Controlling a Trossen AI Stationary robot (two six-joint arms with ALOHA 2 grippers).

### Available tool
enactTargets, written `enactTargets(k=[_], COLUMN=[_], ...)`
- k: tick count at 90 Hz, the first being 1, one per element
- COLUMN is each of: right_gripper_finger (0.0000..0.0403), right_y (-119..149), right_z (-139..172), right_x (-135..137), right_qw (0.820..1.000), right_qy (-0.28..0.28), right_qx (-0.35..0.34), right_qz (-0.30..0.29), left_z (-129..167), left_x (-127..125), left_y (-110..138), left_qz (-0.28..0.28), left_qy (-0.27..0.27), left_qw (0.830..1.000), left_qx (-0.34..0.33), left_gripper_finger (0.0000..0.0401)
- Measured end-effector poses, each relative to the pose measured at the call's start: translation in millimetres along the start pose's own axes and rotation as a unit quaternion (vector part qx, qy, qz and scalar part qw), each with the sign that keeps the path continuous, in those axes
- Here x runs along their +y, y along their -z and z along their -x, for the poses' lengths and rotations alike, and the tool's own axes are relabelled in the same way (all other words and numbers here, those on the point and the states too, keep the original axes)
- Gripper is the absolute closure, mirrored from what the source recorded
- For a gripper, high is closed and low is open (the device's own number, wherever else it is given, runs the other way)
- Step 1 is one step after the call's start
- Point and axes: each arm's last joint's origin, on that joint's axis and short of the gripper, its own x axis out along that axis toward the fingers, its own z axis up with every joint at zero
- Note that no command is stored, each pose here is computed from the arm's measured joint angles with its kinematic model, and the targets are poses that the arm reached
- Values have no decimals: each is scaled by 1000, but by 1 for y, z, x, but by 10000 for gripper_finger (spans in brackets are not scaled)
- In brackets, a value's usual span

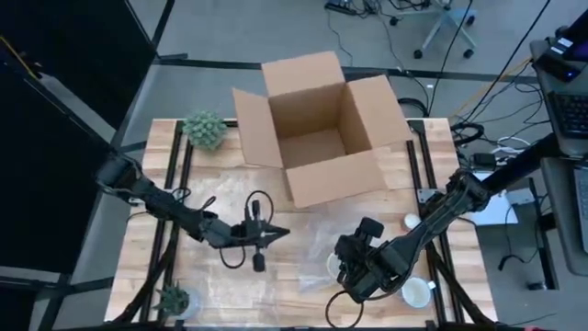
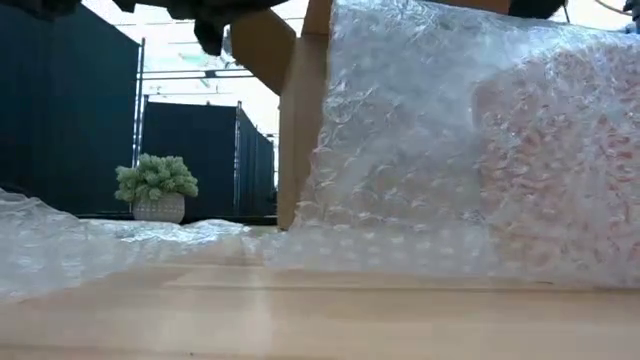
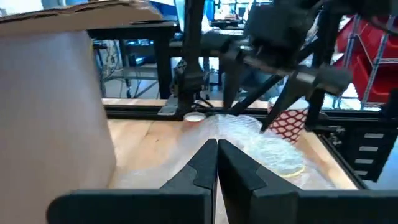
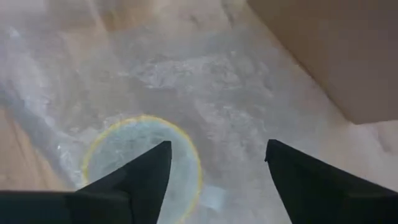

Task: Wrap mug
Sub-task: Wrap the orange mug with bubble wrap

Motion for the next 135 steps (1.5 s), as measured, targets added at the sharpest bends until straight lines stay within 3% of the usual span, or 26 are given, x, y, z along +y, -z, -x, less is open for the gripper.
enactTargets(k=[17,58,96,135], right_gripper_finger=[149,149,149,149], right_y=[9,9,9,9], right_z=[-20,-15,-16,-16], right_x=[4,1,-3,-3], right_qw=[1000,999,999,999], right_qy=[-16,-24,-14,-14], right_qx=[5,11,32,31], right_qz=[-11,18,12,20], left_z=[-17,-19,-20,-21], left_x=[-11,-13,-6,-6], left_y=[6,10,17,18], left_qz=[-42,-56,-35,-33], left_qy=[13,14,1,25], left_qw=[998,995,993,992], left_qx=[51,79,113,118], left_gripper_finger=[401,401,401,401])
